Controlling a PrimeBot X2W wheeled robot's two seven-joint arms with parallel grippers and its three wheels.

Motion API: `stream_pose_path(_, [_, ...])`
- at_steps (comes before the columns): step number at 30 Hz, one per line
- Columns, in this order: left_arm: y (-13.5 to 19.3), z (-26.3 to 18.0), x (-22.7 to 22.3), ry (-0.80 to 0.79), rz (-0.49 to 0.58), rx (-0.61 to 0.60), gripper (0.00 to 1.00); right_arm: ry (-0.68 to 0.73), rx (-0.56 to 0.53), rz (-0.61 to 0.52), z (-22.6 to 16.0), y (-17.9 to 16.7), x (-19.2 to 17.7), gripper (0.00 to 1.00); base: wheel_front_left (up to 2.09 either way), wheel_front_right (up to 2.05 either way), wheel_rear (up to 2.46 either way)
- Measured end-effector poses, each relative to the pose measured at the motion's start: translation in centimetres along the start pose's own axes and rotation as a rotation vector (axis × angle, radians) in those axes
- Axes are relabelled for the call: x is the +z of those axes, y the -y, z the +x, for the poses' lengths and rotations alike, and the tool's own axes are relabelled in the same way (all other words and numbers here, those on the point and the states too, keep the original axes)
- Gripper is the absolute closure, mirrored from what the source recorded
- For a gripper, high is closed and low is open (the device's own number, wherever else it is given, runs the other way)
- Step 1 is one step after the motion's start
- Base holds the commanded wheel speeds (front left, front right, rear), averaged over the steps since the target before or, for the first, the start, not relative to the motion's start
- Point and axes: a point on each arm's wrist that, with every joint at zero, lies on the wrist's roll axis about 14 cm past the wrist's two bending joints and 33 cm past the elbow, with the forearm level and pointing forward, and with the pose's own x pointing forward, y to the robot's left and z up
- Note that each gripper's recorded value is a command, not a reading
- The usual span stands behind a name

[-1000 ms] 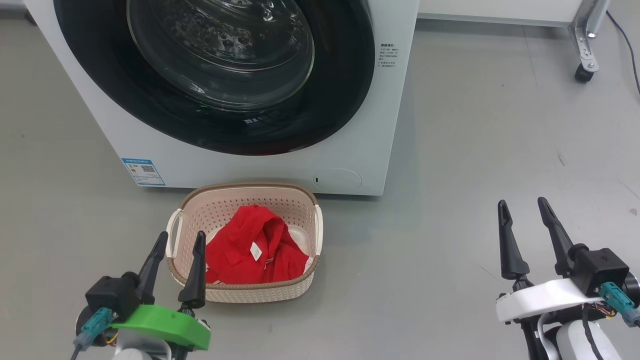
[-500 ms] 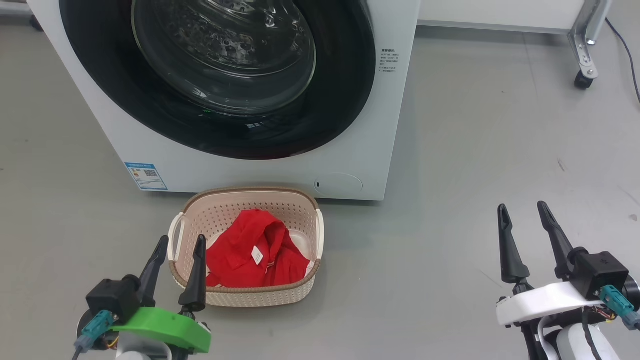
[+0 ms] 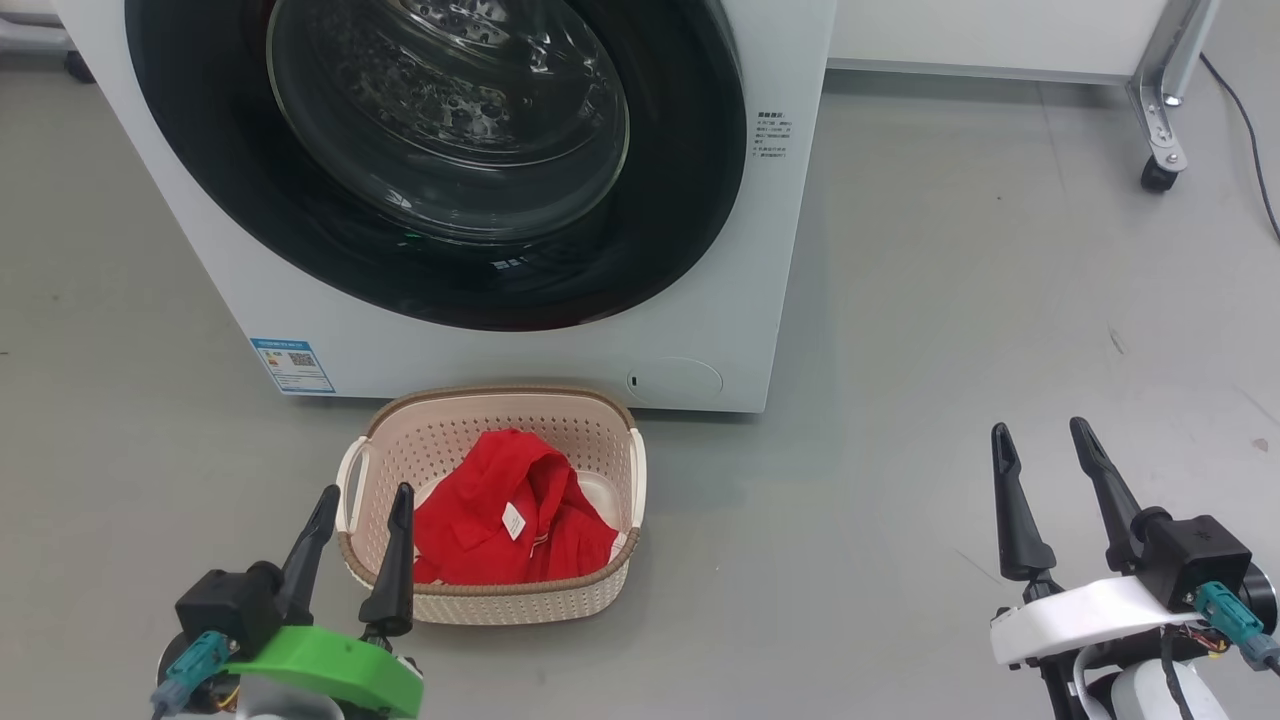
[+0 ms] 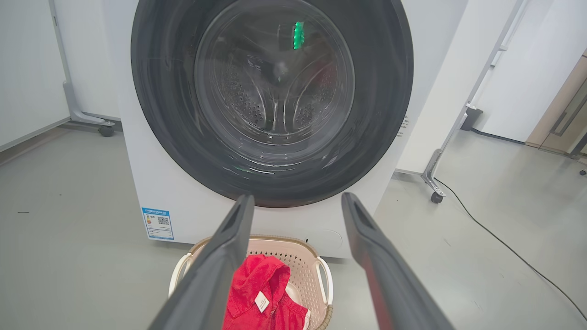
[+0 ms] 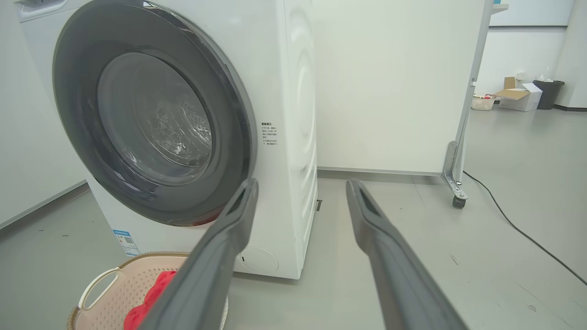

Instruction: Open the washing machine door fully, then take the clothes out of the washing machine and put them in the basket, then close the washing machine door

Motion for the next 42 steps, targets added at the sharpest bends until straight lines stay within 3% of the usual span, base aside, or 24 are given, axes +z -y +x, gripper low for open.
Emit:
stream_pose_path(3, [0.0,-0.2,-0.1,-0.004,-0.002,0.001,0.0,-0.004,-0.003,0.002,-0.2,0.0,-0.1,0.0,0.0,0.0,0.0])
stream_pose_path(4, [0.0,-0.2,-0.3,-0.008,-0.005,0.003,1.0,-0.007,-0.004,0.003,-0.2,0.0,-0.2,1.0,0.0,0.0,0.0])
stream_pose_path(10, [-0.7,-1.6,-3.0,-0.088,-0.031,0.043,1.0,-0.103,-0.032,0.033,-1.8,0.2,-3.3,1.0,0.0,0.0,0.0])
stream_pose_path(42, [-2.9,-1.4,-2.3,-0.074,-0.373,0.16,1.0,-0.157,-0.17,0.454,-1.9,2.7,-4.2,1.0,0.0,0.0,0.0])
